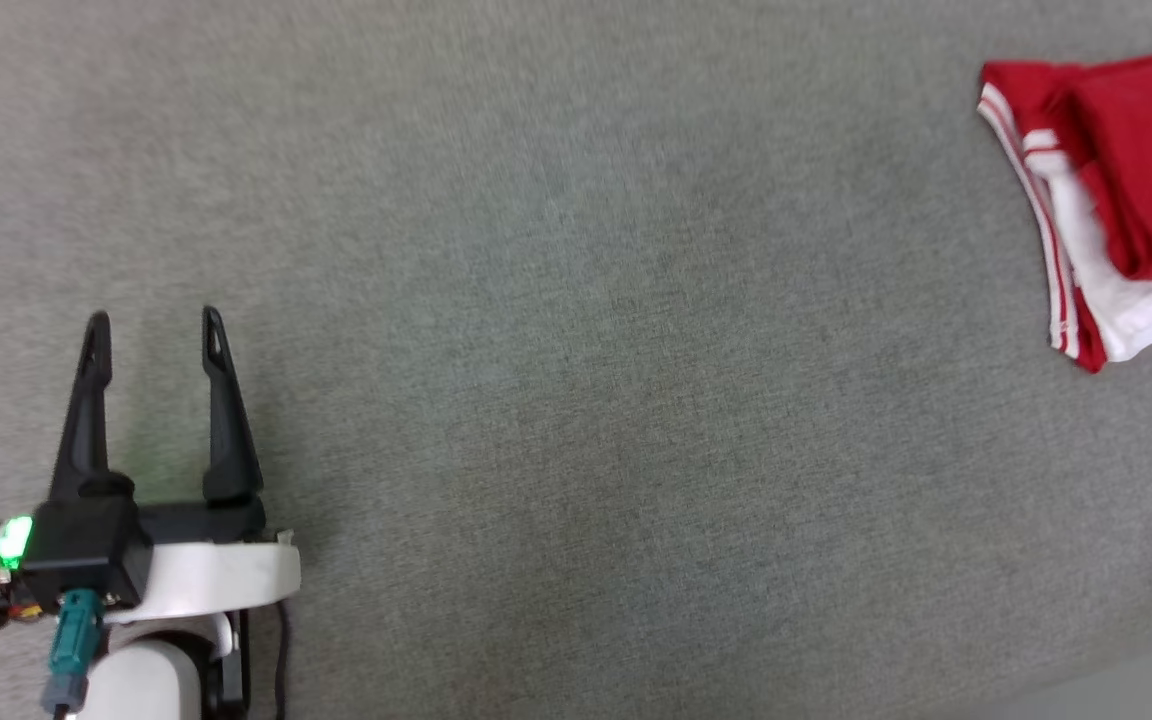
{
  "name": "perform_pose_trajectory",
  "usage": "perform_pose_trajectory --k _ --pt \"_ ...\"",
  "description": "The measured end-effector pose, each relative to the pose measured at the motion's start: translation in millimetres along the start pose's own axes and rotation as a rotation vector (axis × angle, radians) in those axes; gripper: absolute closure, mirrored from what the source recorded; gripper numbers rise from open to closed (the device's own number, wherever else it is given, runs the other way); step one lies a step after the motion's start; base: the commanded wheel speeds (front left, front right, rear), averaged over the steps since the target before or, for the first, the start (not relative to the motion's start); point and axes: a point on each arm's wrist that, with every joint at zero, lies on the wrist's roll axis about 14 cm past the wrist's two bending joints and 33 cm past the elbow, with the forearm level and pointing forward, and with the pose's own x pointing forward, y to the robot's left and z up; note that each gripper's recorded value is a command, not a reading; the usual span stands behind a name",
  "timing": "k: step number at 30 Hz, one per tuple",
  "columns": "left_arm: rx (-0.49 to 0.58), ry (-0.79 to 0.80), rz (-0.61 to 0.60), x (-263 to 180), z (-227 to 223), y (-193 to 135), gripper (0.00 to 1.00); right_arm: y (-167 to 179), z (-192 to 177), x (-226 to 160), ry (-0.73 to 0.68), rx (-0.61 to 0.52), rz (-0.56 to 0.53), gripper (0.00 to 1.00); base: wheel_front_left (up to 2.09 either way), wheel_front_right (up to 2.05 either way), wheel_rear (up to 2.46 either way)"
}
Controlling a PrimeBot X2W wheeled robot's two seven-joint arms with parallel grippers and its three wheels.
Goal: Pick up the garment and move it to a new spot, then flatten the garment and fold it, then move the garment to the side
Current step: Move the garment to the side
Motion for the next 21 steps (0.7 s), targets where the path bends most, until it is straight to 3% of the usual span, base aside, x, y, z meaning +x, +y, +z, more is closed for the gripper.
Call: perform_pose_trajectory --k 1,8,14,21 --pt "0.000 -0.014 0.011 -9.6 13.5 1.3 0.00 -11.5 48.8 -18.4 -0.188 -0.017 -0.030 0.00 0.00 0.00 0.00" --pt "-0.001 -0.040 0.055 -36.3 40.1 8.8 0.00 0.5 157.1 -85.5 -0.728 -0.015 -0.036 0.00 0.00 0.00 0.00" --pt "0.009 -0.052 0.091 -60.8 55.6 17.3 0.00 43.4 182.2 -128.9 -0.994 0.032 0.036 0.00 0.00 0.00 0.00" --pt "0.017 -0.066 0.131 -86.5 69.2 26.8 0.00 123.0 184.1 -163.3 -1.085 0.137 0.213 0.00 0.00 0.00 0.00"
